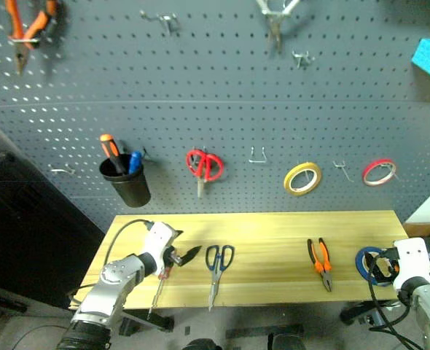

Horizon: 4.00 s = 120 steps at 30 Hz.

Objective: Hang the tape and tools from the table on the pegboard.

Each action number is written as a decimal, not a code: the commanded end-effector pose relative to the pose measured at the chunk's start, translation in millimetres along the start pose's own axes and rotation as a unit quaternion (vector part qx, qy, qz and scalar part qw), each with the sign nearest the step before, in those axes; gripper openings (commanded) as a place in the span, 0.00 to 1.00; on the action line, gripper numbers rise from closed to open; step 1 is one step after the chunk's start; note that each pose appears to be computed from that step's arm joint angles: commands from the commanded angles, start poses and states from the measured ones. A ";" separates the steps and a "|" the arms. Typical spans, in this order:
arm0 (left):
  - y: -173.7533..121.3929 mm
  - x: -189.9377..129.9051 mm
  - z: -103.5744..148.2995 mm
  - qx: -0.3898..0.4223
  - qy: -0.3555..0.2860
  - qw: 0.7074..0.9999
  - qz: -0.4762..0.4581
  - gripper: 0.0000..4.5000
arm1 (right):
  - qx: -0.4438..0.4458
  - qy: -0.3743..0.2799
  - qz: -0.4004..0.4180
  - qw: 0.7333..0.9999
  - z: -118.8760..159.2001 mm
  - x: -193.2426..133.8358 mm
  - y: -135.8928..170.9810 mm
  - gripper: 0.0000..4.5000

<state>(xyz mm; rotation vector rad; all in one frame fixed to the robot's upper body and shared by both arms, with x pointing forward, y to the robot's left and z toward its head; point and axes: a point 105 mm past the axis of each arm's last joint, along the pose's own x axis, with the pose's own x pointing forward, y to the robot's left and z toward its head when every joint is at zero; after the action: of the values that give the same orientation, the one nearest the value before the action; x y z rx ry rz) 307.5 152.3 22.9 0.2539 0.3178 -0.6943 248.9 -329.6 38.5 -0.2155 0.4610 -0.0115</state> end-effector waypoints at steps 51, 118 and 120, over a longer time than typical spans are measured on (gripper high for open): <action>-117.2 10.2 147.0 0.201 -0.217 0.916 -0.270 0.94 | -0.138 -0.141 -0.143 0.970 102.8 -33.6 41.5 0.15; -84.2 8.9 111.4 0.306 -0.165 0.904 -0.250 0.94 | 0.014 0.154 0.025 0.988 19.0 78.7 104.7 0.99; -84.7 9.6 111.6 0.305 -0.166 0.904 -0.250 0.94 | 0.026 0.168 0.029 0.985 14.2 82.2 103.4 0.99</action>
<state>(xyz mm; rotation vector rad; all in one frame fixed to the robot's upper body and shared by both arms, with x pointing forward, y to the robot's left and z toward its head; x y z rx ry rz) 285.1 52.6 104.2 0.6420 -0.1377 -1.3097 325.8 -225.5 -2.9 -0.1586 0.7868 0.0069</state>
